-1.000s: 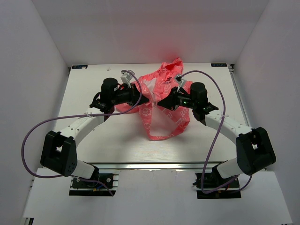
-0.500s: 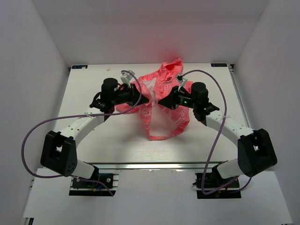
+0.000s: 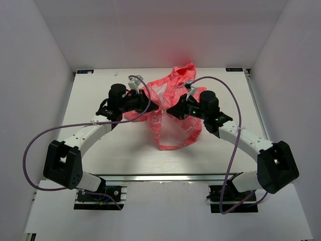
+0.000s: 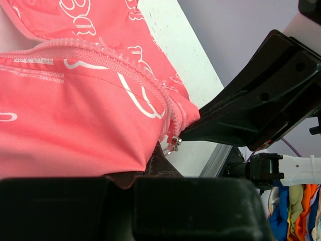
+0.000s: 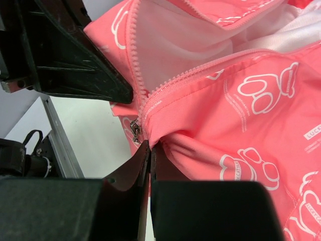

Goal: Zip up the jacket

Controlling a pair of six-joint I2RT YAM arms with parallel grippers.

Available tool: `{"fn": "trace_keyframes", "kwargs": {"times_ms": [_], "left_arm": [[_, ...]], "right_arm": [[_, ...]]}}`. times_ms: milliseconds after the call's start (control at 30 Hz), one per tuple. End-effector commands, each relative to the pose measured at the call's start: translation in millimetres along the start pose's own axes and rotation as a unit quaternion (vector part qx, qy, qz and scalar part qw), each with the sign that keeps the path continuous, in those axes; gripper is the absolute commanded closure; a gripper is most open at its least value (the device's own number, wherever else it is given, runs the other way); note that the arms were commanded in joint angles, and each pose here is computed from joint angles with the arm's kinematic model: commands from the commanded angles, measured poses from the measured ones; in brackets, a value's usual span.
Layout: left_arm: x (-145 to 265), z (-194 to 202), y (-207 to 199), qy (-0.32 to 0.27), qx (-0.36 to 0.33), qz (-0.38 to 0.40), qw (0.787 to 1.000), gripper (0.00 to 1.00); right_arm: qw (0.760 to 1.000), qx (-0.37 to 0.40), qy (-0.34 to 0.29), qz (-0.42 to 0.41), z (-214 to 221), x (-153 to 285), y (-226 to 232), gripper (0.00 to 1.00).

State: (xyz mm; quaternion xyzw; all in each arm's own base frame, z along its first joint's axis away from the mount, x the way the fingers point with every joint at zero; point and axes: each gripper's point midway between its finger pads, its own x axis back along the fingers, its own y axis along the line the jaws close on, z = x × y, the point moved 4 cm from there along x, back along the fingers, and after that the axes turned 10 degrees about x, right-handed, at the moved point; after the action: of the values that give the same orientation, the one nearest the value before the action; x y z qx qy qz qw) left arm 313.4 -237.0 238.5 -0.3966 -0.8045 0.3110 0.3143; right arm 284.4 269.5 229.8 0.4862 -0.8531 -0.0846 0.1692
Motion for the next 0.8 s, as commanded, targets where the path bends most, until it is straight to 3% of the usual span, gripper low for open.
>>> {"fn": "trace_keyframes", "kwargs": {"times_ms": [0,200,767], "left_arm": [[9.4,-8.9,-19.4,-0.025,-0.015,0.023,0.999,1.00],[12.2,-9.2,-22.2,-0.028,-0.018,0.025,0.999,1.00],[11.2,-1.9,-18.4,-0.024,-0.004,0.031,0.999,1.00]], "right_arm": [[0.999,0.027,-0.031,0.005,-21.9,2.0,4.6,1.00],[0.999,0.023,-0.030,0.036,-16.6,4.3,-2.5,1.00],[0.998,0.017,-0.052,0.010,-26.7,5.9,7.6,1.00]]}}
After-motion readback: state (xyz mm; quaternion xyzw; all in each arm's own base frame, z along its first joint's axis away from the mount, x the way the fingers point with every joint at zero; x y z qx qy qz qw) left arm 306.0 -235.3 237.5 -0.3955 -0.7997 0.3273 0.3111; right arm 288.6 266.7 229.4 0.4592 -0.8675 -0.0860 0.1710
